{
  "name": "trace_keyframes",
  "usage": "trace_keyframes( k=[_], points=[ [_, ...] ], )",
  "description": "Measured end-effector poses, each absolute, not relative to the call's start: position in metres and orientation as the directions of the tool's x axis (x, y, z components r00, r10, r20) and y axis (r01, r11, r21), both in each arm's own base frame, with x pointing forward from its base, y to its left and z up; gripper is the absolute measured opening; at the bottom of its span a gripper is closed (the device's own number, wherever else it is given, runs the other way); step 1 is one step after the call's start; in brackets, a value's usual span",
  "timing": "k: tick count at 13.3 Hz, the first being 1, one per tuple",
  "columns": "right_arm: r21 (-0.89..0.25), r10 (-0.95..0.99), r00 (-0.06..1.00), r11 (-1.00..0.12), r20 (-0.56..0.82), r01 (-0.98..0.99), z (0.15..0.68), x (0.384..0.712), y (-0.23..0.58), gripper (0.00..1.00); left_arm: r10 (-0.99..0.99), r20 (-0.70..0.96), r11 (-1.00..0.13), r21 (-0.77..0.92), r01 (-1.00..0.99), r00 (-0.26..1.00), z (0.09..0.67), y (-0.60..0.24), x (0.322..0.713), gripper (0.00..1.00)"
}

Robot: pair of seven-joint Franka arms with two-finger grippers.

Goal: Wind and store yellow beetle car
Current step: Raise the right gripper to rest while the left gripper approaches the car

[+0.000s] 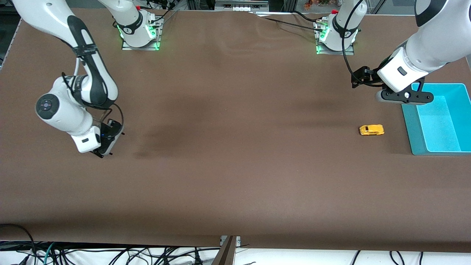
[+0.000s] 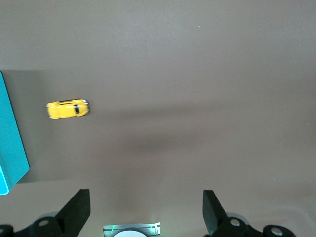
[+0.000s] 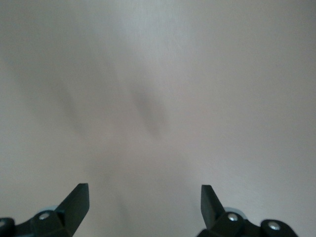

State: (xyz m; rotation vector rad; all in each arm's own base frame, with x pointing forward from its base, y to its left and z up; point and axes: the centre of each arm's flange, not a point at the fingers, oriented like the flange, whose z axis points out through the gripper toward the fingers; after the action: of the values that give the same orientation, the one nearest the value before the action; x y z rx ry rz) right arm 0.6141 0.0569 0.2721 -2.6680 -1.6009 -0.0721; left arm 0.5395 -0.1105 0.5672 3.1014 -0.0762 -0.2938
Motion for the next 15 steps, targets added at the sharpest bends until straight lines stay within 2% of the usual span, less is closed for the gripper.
trace_keyframes(
  k=[3,7,11,15],
  points=[
    [-0.057,0.754,0.657,-0.655,0.015,0.753,0.299,0.621,0.106,1.0,-0.051,-0.187,-0.998,0.03,-0.046,0.981,0.567,-0.11,0.539,1.0],
    [-0.092,0.503,0.86,-0.863,-0.079,0.497,0.377,0.634,0.149,1.0,-0.05,-0.188,-0.999,0.03,-0.045,0.981,0.567,-0.11,0.54,1.0],
    [-0.079,0.313,0.941,-0.949,-0.126,0.305,0.453,0.636,0.15,1.0,-0.072,-0.192,-0.997,0.041,-0.065,0.979,0.566,-0.086,0.543,1.0],
    [-0.038,0.27,0.956,-0.963,-0.115,0.268,0.515,0.632,0.128,1.0,-0.121,-0.198,-0.992,0.064,-0.11,0.973,0.56,-0.051,0.549,1.0]
  ],
)
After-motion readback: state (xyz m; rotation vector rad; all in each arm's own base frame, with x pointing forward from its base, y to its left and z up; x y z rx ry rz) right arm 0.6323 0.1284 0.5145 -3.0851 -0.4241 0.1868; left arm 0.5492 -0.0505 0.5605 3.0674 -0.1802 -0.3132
